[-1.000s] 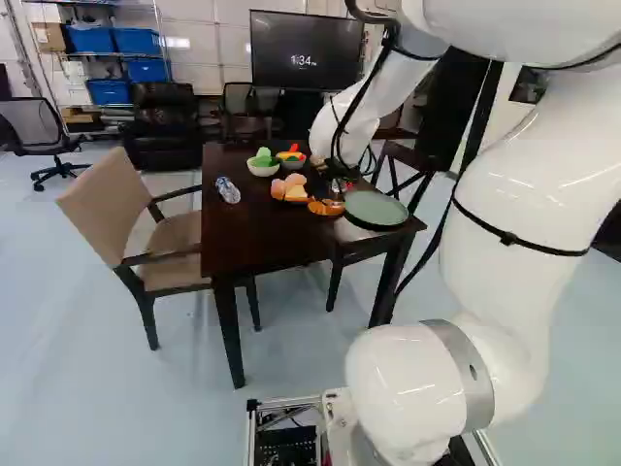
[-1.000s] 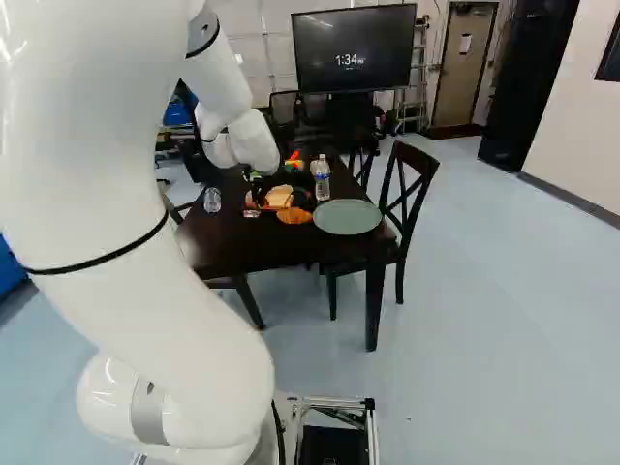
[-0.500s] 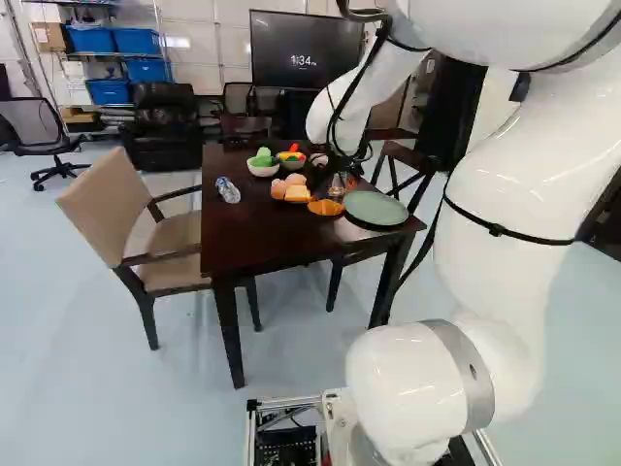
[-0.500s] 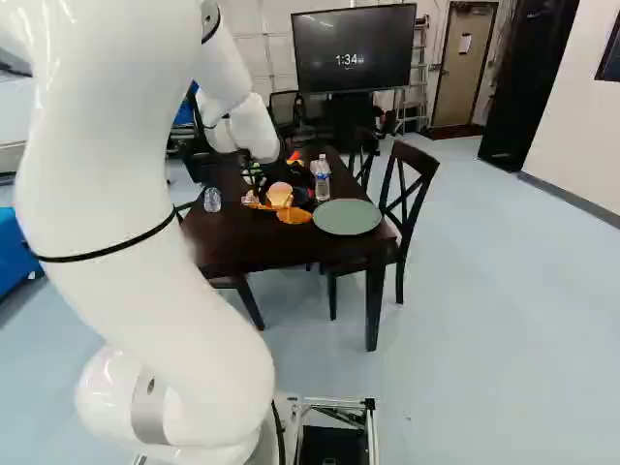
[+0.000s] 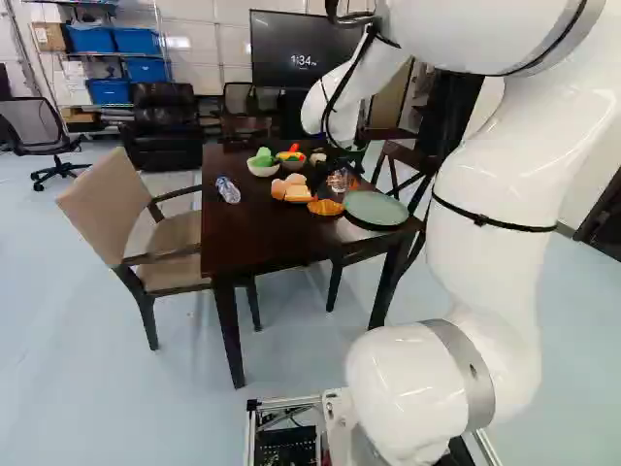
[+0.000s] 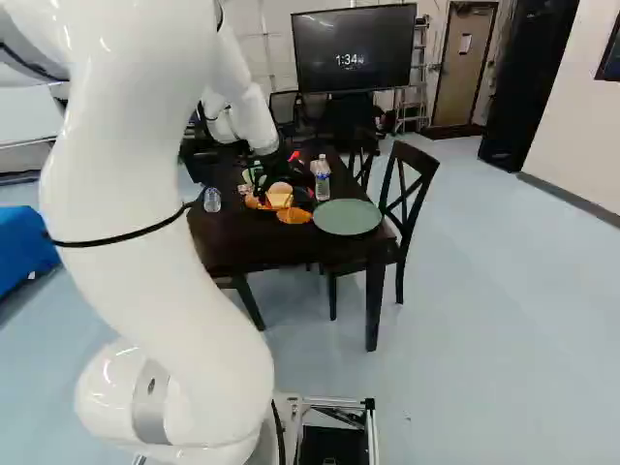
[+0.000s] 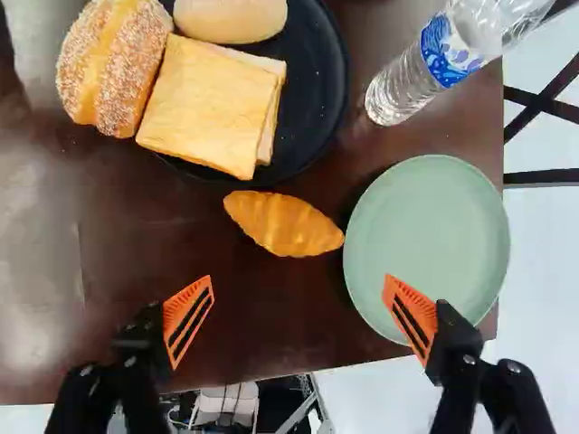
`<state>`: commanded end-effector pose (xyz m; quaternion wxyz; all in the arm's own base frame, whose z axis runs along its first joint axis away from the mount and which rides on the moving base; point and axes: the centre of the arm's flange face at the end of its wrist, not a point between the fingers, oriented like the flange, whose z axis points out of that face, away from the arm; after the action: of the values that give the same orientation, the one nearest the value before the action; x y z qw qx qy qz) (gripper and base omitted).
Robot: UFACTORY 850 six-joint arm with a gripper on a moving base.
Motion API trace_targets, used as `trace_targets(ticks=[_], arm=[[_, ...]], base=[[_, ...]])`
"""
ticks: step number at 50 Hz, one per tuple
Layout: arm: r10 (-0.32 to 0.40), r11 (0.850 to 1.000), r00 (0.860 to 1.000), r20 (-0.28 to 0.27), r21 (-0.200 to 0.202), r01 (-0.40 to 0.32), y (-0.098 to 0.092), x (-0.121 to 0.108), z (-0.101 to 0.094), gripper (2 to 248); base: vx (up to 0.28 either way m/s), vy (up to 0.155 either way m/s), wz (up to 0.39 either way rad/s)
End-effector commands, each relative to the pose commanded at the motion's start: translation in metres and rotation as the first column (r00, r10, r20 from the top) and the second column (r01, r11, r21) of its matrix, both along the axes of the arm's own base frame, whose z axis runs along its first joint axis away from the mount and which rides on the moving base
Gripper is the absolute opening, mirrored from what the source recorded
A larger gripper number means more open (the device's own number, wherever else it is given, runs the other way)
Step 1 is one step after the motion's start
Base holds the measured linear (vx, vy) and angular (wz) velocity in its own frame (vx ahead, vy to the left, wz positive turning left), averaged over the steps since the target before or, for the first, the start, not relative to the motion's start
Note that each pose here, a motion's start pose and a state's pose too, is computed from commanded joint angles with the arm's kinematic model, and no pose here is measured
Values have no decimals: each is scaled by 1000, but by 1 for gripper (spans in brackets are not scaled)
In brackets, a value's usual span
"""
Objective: Move the croissant to the empty plate
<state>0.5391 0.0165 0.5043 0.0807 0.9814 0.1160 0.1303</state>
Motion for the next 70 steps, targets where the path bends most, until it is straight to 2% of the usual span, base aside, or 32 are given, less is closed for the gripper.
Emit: trace_targets(ticks=[14, 39, 70], arm=[[-20, 1000, 995, -99, -22, 18, -2, -9, -2, 247], [-21, 1000, 995, -100, -22, 19, -2, -8, -2, 247], [-22, 1000, 996, -92, -22, 20, -2, 6, -2, 247]], base=[[0, 0, 0], [0, 0, 0], [0, 0, 0]])
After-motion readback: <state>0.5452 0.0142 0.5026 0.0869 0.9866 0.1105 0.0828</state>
